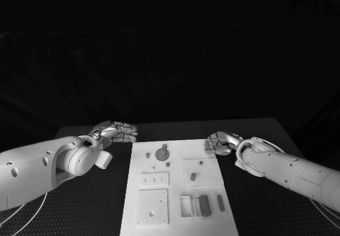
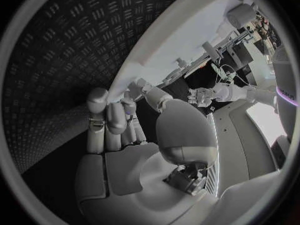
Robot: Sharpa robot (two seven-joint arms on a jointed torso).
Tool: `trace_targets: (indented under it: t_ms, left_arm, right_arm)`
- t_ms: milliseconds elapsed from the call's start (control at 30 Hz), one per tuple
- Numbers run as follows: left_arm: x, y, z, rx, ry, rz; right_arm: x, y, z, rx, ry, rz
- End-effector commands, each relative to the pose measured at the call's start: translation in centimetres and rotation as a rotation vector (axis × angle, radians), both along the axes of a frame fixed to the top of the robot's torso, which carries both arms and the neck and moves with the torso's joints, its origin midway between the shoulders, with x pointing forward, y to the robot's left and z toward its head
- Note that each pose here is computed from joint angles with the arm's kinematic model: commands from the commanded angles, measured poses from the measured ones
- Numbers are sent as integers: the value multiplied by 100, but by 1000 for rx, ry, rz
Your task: Assemble the parts on the task board
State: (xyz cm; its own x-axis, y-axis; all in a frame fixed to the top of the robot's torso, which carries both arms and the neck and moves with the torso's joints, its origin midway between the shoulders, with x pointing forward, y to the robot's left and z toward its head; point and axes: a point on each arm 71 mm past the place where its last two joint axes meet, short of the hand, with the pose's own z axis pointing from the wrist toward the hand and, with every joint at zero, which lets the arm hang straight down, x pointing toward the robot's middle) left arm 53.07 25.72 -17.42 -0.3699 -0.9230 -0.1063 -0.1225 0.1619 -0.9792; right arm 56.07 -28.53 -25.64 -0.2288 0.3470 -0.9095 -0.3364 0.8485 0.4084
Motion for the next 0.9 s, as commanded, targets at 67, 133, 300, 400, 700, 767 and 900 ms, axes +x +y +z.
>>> trace_targets:
  t_ms: [67, 133, 300, 400, 700, 767, 900]
  left_arm:
    - [-1, -20, 13, -6, -9, -16]
    - [-1, -24, 13, -7, -9, -17]
    - [-1, -27, 13, -7, -9, -18]
    - [0, -24, 13, -7, -8, -18]
    - [-9, -25, 5, 1, 2, -16]
    - [-10, -13, -2, 16, 7, -4]
    - [-11, -5, -16, 57, 13, 10]
  right_arm:
    - [-5, -7, -25, -10, 0, -16]
    - [-4, -1, -24, -10, -1, -17]
    - [-3, 8, -20, -9, -7, -20]
    - [-3, 10, -13, -8, -16, -24]
    - [-16, 48, 21, 14, -44, -34]
    - [-28, 77, 37, 18, -52, -30]
    - [-20, 176, 167, 18, -86, -20]
